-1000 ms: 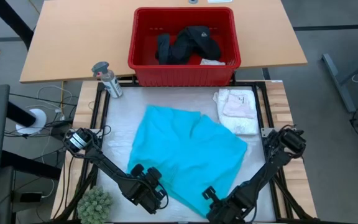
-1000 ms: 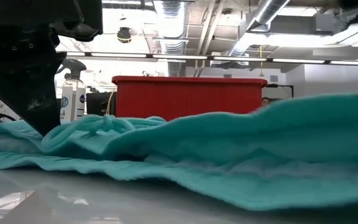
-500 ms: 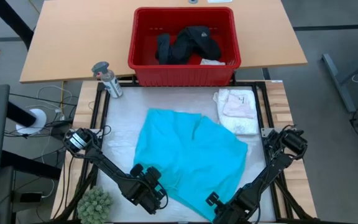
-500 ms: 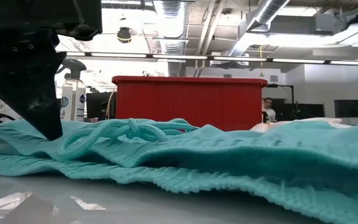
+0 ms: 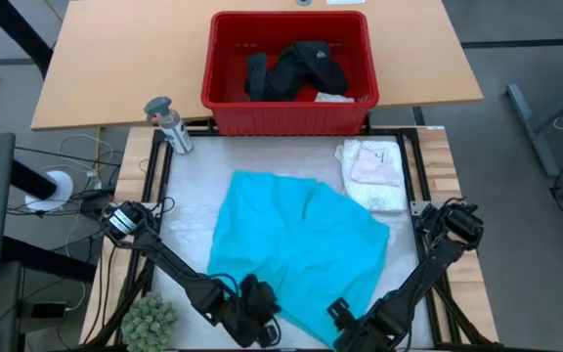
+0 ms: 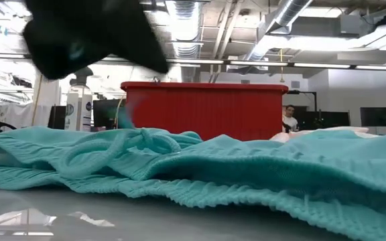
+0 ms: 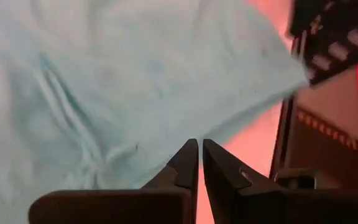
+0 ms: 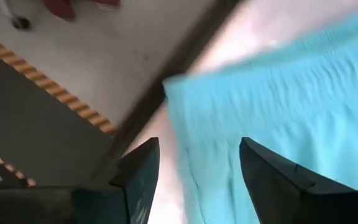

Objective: Fold Laundry from Bin
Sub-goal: Fold the light blue shorts

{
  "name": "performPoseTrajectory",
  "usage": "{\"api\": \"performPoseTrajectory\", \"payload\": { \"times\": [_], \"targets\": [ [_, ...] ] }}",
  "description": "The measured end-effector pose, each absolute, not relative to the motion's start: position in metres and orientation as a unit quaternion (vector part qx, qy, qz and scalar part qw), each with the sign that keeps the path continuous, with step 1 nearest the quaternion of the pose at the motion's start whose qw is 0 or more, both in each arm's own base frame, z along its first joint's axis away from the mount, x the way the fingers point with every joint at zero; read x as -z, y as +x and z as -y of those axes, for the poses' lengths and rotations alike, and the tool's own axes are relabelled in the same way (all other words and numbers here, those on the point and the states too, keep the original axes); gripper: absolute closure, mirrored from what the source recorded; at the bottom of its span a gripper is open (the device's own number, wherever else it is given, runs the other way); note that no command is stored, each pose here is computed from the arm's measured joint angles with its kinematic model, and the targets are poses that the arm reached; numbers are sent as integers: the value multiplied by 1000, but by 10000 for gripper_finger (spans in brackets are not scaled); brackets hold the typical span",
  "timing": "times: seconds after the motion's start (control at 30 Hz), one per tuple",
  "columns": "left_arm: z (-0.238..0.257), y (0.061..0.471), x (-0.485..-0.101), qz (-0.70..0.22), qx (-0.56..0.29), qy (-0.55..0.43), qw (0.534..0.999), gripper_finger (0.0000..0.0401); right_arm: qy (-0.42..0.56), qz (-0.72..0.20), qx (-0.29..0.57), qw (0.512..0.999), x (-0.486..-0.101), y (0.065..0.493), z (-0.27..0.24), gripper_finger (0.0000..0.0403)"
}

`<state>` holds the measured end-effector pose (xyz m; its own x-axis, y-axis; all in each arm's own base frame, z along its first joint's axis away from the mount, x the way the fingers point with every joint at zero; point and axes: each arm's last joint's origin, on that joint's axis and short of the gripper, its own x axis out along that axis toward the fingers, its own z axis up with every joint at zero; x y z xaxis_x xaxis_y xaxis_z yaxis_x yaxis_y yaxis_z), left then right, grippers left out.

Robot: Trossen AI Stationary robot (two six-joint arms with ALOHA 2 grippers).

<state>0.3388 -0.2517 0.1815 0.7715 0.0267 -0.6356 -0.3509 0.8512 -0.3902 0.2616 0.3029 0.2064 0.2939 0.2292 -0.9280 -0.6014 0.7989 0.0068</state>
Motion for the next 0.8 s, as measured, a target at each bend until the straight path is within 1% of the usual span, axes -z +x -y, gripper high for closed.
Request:
{"api": "performPoseTrajectory", "payload": {
  "times": [0.07, 0.17, 0.27, 0.37, 0.47, 0.53, 0.67, 0.8],
  "targets": [
    [248, 340, -181, -315, -128, -255, 905, 386, -181, -557, -247, 772, -209, 258, -299, 163],
    [237, 331, -168, -349, -205, -270, 873, 395, -171, -587, -217, 761, -209, 254, -295, 177],
    [232, 323, -158, -353, -267, -279, 852, 400, -162, -595, -205, 760, -208, 250, -296, 193],
    [234, 323, -151, -370, -267, -286, 843, 401, -152, -596, -202, 762, -209, 247, -300, 206],
    [238, 322, -136, -432, -245, -284, 820, 401, -148, -605, -191, 759, -208, 243, -300, 216],
    [239, 320, -130, -459, -246, -284, 805, 401, -147, -610, -181, 758, -208, 241, -300, 220],
    [238, 310, -125, -476, -291, -284, 780, 401, -136, -613, -161, 761, -207, 240, -300, 222],
    [232, 300, -124, -514, -317, -251, 756, 401, -137, -605, -122, 775, -207, 241, -297, 222]
  ]
}}
